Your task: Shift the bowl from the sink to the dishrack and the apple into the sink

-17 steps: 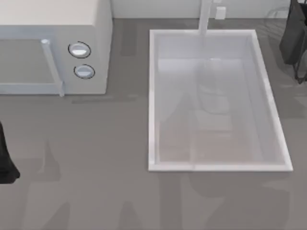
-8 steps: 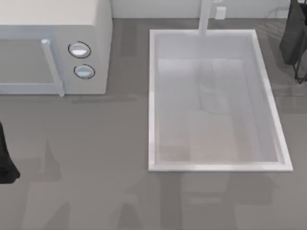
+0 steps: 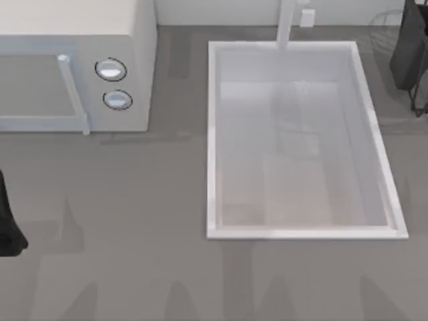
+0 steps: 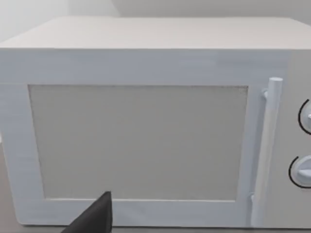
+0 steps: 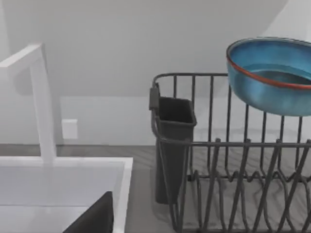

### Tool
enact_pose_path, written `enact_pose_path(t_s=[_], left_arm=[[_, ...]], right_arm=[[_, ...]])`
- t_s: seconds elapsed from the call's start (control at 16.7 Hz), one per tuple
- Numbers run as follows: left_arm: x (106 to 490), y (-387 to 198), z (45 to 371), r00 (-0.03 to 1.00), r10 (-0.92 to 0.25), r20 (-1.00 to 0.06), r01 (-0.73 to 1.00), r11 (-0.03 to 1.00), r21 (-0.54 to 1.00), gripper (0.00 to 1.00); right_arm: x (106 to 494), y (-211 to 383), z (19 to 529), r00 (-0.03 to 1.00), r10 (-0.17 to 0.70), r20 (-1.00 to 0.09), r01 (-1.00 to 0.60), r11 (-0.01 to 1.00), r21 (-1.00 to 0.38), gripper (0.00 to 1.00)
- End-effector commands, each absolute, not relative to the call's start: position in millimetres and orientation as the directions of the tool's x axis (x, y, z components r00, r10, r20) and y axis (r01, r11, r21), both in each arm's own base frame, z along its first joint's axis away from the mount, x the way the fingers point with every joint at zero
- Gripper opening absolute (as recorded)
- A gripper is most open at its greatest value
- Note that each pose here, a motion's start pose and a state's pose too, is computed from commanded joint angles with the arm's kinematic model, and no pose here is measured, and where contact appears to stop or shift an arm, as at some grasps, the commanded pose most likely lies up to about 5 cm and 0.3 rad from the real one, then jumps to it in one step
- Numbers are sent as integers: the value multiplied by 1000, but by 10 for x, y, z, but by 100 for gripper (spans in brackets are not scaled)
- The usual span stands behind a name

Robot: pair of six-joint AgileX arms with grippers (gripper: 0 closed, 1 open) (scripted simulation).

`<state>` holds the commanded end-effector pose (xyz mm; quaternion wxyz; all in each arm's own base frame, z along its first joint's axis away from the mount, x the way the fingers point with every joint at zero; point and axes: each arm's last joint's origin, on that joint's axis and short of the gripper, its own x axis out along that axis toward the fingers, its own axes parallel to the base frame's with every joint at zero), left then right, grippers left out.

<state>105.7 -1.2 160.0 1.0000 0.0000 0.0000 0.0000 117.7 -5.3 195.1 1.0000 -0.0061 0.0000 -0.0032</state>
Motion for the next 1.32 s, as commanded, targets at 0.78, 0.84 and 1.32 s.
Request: enact_pose_path(t_s=[0.78, 0.84, 1.32], left_arm=[[1057, -12, 1600, 1000, 0, 0, 0, 1000, 0, 100], [1057, -12, 1600, 1000, 0, 0, 0, 1000, 0, 100], [1057, -12, 1600, 1000, 0, 0, 0, 1000, 0, 100]], right_arm=[[1057, -12, 1600, 1000, 0, 0, 0, 1000, 0, 100], [1057, -12, 1600, 1000, 0, 0, 0, 1000, 0, 100], [1057, -12, 1600, 1000, 0, 0, 0, 1000, 0, 100]])
